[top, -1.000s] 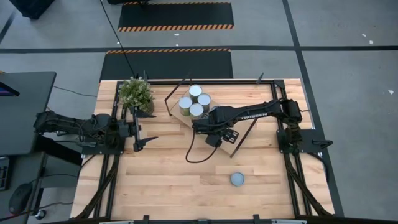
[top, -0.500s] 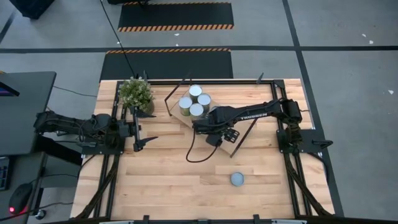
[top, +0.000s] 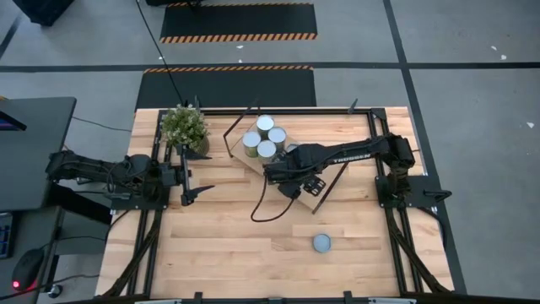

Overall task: Pick and place cans onto a shelf
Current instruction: Put the green tuna can on the shelf

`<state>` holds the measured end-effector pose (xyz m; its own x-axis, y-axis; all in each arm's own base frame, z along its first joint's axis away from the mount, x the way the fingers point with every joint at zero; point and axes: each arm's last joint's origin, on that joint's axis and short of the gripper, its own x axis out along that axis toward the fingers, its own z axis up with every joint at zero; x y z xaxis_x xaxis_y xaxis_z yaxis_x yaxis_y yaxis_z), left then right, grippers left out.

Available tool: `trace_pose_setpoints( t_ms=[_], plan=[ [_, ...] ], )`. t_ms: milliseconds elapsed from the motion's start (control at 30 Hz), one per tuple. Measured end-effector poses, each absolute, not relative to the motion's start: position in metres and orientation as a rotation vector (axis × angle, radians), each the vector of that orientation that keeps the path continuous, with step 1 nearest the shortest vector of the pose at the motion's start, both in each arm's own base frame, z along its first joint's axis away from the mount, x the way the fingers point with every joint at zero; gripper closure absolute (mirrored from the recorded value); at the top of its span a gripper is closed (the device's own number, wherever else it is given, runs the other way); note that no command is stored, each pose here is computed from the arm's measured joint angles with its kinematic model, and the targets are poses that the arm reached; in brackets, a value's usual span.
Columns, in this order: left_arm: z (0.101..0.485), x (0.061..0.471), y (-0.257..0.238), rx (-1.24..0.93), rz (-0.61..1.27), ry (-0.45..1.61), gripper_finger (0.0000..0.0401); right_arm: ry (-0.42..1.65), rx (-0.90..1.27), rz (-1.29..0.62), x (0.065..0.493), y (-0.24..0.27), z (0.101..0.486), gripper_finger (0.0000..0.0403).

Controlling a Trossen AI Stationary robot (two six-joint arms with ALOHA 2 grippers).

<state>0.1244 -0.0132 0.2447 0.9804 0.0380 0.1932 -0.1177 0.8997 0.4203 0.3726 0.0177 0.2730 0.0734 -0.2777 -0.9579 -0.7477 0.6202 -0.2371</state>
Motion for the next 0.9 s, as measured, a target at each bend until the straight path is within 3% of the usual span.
trace_pose_setpoints(
  t_ms=[200,467,733,900],
  plan=[
    [0.245,0.124,-0.013,0.440,0.081,-0.187,0.0003,1.350,-0.860,0.333,0.381,0.032,0.300,0.0039],
    [0.245,0.124,-0.013,0.426,0.080,-0.188,0.0003,1.182,-0.761,0.337,0.387,0.084,0.301,0.0039],
    [0.245,0.124,-0.013,0.425,0.080,-0.189,0.0003,1.128,-0.549,0.390,0.380,0.153,0.271,0.0039],
    [0.245,0.124,-0.013,0.421,0.081,-0.192,0.0003,1.230,-0.458,0.373,0.365,0.182,0.246,0.0039]
  ],
)
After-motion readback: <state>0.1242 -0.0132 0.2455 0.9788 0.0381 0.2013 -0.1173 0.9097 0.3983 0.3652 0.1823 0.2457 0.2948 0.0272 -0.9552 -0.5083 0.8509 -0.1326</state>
